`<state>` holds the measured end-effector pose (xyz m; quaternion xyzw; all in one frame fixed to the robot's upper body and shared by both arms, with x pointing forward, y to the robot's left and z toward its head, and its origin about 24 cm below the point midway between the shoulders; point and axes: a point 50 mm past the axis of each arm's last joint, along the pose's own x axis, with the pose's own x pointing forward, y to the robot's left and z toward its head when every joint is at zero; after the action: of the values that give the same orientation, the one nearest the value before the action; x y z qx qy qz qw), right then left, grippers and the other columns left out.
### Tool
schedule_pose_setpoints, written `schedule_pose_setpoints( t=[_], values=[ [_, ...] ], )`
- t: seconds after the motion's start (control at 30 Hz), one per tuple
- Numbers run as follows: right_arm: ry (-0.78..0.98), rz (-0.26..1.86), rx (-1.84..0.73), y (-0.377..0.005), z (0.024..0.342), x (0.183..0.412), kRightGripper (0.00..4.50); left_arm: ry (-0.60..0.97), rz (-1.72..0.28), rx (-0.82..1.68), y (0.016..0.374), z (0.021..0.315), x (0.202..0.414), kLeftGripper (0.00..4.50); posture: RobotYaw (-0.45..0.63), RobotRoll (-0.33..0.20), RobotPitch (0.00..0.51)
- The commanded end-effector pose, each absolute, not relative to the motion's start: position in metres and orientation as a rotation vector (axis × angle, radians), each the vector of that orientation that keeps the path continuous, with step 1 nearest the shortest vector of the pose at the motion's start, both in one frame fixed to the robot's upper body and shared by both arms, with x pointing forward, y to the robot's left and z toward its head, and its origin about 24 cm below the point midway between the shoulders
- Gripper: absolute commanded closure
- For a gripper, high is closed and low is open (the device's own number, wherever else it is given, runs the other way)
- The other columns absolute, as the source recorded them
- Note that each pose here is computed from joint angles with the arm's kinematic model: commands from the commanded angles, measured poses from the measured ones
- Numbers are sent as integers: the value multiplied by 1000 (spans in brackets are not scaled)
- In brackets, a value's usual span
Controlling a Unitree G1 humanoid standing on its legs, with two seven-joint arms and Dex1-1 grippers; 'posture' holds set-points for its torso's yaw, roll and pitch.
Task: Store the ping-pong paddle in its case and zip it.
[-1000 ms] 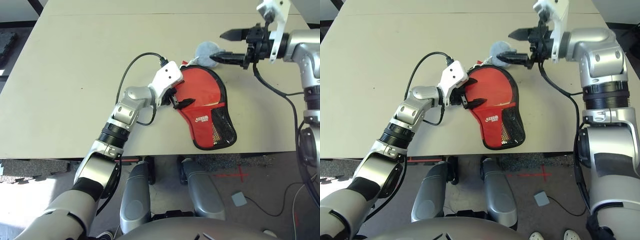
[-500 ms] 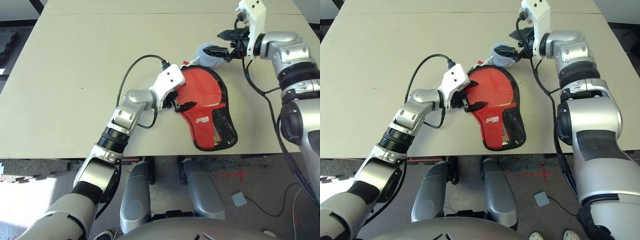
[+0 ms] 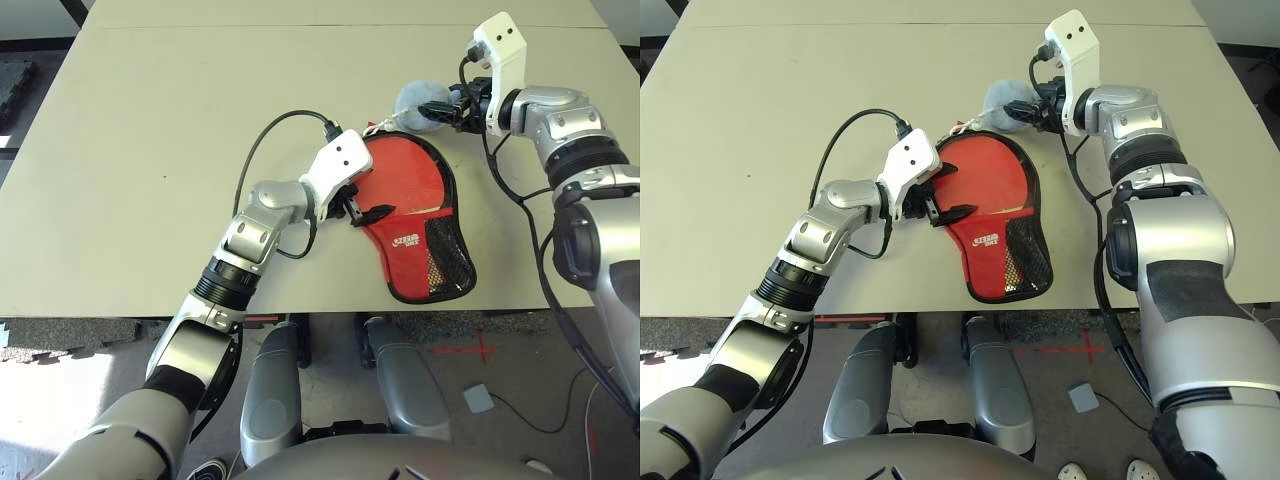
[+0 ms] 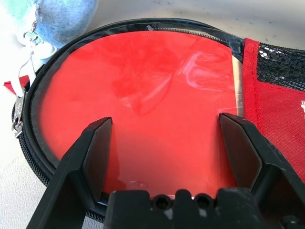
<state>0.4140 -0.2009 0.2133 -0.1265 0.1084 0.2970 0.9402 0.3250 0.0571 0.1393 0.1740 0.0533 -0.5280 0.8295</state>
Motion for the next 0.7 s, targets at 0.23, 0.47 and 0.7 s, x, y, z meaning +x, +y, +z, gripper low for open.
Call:
schedule_pose_setpoints(
  t=[0.23, 0.47, 0.7],
  values=[
    [262, 467, -370, -259, 219, 401, 4468, 272, -1135, 351, 56, 107, 320, 0, -80, 0, 308],
    [354, 407, -501, -310, 232, 377, 4468, 279, -1137, 351, 56, 105, 320, 0, -94, 0, 306],
    [514, 481, -498, -349, 246, 344, 4468, 285, -1133, 353, 55, 105, 324, 0, -122, 0, 300]
  ],
)
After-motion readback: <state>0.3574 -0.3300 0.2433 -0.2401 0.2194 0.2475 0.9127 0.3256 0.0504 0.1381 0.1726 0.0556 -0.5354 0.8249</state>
